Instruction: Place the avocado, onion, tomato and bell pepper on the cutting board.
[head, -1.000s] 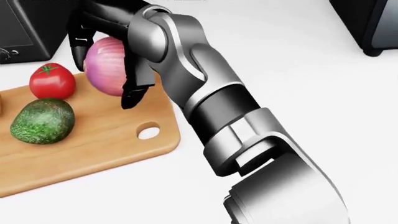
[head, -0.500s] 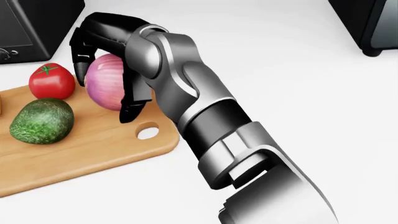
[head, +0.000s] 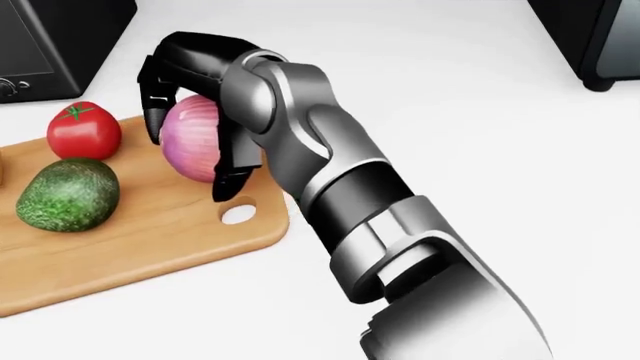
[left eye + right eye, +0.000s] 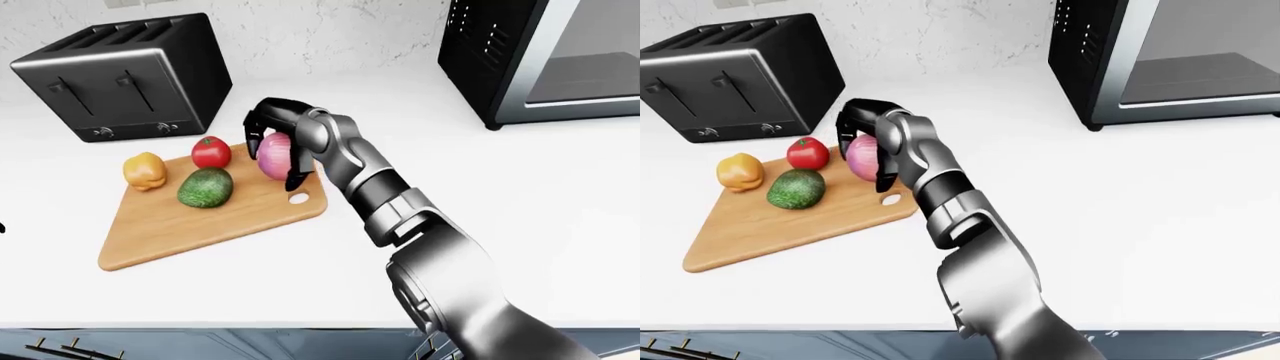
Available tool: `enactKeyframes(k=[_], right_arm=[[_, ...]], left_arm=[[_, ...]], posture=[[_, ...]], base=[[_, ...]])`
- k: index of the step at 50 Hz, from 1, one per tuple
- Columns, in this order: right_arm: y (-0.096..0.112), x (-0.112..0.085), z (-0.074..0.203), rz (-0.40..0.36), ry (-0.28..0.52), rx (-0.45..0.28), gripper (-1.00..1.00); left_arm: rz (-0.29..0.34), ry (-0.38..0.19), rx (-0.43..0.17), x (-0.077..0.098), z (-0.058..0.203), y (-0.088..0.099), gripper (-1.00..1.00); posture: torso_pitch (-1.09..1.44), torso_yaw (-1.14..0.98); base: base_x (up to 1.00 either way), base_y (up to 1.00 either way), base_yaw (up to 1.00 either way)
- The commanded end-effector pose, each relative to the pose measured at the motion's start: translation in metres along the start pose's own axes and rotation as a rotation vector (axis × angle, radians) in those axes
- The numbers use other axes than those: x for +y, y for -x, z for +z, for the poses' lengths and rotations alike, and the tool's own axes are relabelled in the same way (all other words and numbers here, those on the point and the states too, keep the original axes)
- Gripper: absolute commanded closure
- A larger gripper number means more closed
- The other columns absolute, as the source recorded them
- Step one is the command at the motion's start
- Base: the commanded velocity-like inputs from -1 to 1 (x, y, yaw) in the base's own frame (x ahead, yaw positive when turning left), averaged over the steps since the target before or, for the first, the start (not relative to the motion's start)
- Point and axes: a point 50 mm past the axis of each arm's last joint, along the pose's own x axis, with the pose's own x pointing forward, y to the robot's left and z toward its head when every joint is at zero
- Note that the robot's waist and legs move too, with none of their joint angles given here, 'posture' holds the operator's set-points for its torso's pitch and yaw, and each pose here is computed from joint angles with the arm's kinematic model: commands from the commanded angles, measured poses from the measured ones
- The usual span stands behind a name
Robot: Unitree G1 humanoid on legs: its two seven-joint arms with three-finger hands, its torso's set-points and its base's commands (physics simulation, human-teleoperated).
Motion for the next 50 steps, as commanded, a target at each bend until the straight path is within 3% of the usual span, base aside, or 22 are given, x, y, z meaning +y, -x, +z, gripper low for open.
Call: enactKeyframes(k=[1, 26, 28, 31, 32, 35, 38, 50], right_arm=[[0.004, -0.023, 0.018, -0.084, 0.034, -0.062, 1.0], [0.002, -0.011, 0.016, -0.044, 0.039, -0.054, 1.0], [0.001, -0.01, 0.016, -0.034, 0.04, -0.052, 0.78], [0.002, -0.009, 0.015, -0.022, 0.041, -0.05, 0.11], [0.002, -0.009, 0.015, -0.021, 0.041, -0.05, 0.03], [0.002, -0.009, 0.015, -0.014, 0.041, -0.05, -0.62], [0.002, -0.008, 0.015, -0.003, 0.044, -0.048, -0.95], [0.003, -0.009, 0.016, 0.004, 0.051, -0.052, -1.0]], left_arm=[[0.059, -0.04, -0.027, 0.016, 0.008, 0.001, -1.0], [0.059, -0.04, -0.024, 0.017, 0.007, 0.002, -1.0], [0.06, -0.04, -0.024, 0.017, 0.007, 0.002, -1.0], [0.06, -0.04, -0.024, 0.017, 0.007, 0.002, -1.0], [0.06, -0.04, -0.024, 0.017, 0.007, 0.002, -1.0], [0.06, -0.041, -0.024, 0.017, 0.007, 0.002, -1.0], [0.061, -0.042, -0.023, 0.018, 0.007, 0.002, -1.0], [0.064, -0.044, -0.024, 0.02, 0.007, 0.003, -1.0]], posture=[[0.0, 0.0], [0.0, 0.0], [0.0, 0.0], [0.0, 0.0], [0.0, 0.0], [0.0, 0.0], [0.0, 0.0], [0.0, 0.0]], base=[[0.0, 0.0, 0.0], [0.0, 0.0, 0.0], [0.0, 0.0, 0.0], [0.0, 0.0, 0.0], [0.0, 0.0, 0.0], [0.0, 0.0, 0.0], [0.0, 0.0, 0.0], [0.0, 0.0, 0.0]])
